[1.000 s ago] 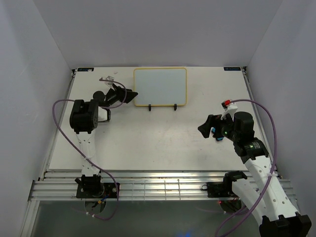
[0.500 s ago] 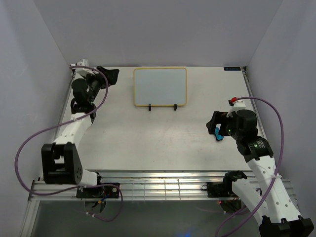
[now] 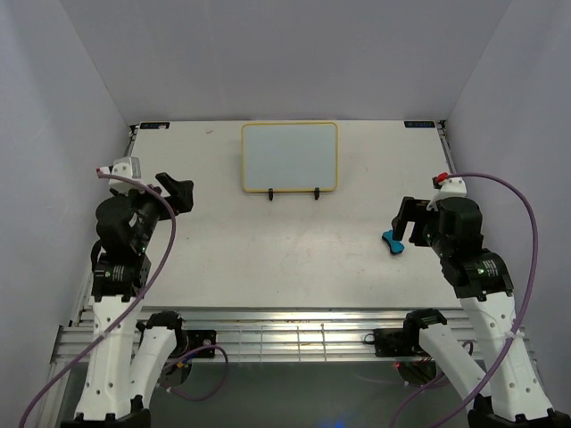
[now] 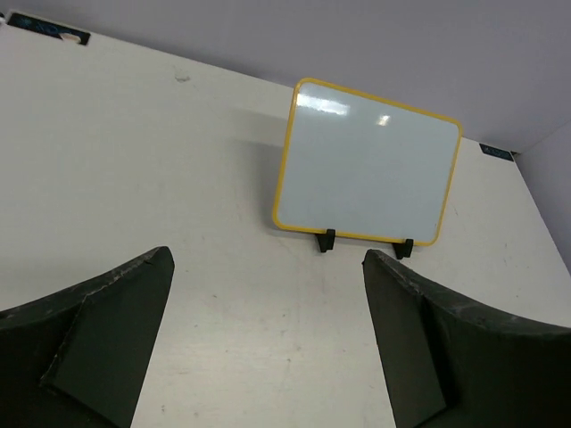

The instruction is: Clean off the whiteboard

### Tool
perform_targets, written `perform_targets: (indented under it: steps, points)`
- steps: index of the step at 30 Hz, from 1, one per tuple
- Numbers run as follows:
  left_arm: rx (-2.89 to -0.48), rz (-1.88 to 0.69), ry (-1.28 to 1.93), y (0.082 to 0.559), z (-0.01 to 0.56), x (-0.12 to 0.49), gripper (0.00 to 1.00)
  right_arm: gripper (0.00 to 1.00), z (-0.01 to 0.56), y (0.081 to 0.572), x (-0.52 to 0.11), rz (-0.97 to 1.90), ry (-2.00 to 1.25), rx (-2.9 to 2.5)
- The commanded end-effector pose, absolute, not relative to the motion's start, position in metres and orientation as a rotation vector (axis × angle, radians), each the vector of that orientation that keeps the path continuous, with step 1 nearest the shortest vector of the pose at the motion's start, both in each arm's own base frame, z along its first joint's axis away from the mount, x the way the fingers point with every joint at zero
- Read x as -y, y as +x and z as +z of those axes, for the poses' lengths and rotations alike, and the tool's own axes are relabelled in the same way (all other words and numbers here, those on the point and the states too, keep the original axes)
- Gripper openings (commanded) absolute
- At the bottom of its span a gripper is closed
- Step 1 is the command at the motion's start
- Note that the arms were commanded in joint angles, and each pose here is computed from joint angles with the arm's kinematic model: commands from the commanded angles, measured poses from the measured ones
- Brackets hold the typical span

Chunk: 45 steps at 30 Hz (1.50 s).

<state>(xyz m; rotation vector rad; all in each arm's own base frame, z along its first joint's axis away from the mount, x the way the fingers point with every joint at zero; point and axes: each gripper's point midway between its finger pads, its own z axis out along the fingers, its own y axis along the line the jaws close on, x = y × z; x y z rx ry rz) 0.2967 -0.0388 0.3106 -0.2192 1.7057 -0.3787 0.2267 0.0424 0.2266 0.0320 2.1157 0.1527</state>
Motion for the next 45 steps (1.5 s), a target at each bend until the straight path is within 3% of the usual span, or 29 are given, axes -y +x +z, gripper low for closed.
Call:
perform_targets:
  steps: [1,12,45]
  points:
    - [-1.759,-0.245,-0.182,0.261,0.309,0.024,0.98,0.90,0.261,0.215,-0.038,0.145,0.016,-2.050]
    - [-1.727,-0.172,-0.257,0.211,0.309,0.008,0.98,0.90,0.276,0.190,-0.027,0.112,-0.015,-1.986]
    - [-1.676,-0.138,-0.212,0.207,0.319,0.009,0.98,0.90,0.275,0.188,-0.029,0.117,-0.051,-1.965]
